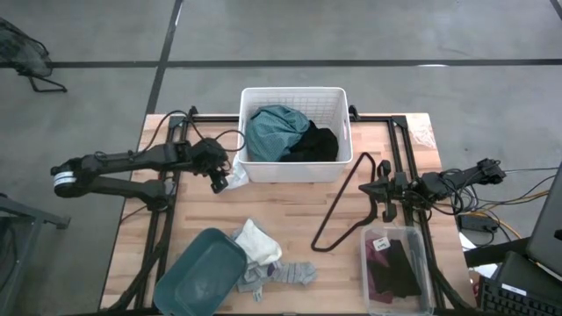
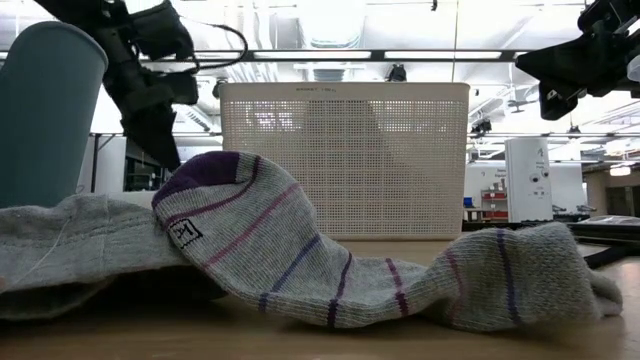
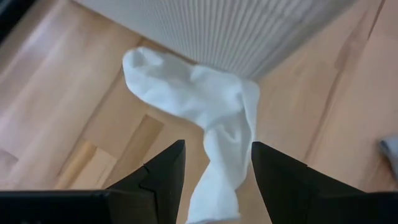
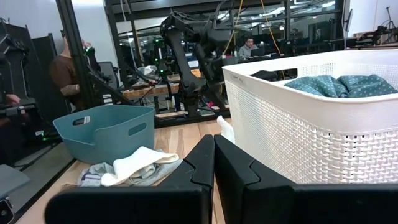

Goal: Pick & Place Cloths
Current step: Put the top white sock into the green bin

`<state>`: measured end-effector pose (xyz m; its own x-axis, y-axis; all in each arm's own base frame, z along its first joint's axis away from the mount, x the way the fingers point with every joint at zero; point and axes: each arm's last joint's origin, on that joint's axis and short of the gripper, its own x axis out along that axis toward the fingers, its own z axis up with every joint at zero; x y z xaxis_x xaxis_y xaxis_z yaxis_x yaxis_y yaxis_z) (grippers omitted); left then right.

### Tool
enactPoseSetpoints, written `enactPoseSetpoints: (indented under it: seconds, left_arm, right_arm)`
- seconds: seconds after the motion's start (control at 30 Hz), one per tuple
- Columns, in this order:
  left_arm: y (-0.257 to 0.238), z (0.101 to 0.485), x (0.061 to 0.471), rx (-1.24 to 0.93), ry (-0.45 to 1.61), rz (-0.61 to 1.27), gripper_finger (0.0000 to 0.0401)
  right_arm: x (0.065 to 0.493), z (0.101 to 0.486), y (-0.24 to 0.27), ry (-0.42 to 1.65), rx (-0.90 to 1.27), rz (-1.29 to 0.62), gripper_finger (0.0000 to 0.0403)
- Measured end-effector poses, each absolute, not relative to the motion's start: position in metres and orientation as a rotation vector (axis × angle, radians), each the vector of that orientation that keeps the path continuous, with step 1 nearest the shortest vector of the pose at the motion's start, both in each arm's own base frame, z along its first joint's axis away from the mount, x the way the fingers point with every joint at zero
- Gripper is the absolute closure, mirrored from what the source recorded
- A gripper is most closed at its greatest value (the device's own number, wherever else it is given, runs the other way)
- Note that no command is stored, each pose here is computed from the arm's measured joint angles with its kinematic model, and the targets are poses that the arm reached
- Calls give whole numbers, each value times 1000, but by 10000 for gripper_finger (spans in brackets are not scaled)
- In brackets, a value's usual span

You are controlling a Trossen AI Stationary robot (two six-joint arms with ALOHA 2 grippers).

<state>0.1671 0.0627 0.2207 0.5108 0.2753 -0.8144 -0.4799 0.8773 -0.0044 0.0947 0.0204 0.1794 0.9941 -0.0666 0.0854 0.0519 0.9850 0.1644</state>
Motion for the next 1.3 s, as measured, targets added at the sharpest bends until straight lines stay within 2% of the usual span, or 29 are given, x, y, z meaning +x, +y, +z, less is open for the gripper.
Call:
enactPoseSetpoints:
  seconds: [0.63, 1.13, 1.3]
  left_arm:
    - [58, 175, 162, -311, 886, 402, 211]
    - [57, 147, 154, -382, 934, 505, 211]
    - [57, 142, 153, -382, 954, 527, 230]
  right_arm:
    - [95, 179, 20, -91, 163, -60, 394]
    - [95, 179, 20, -91, 163, -60, 394]
    - [95, 179, 20, -91, 163, -60, 394]
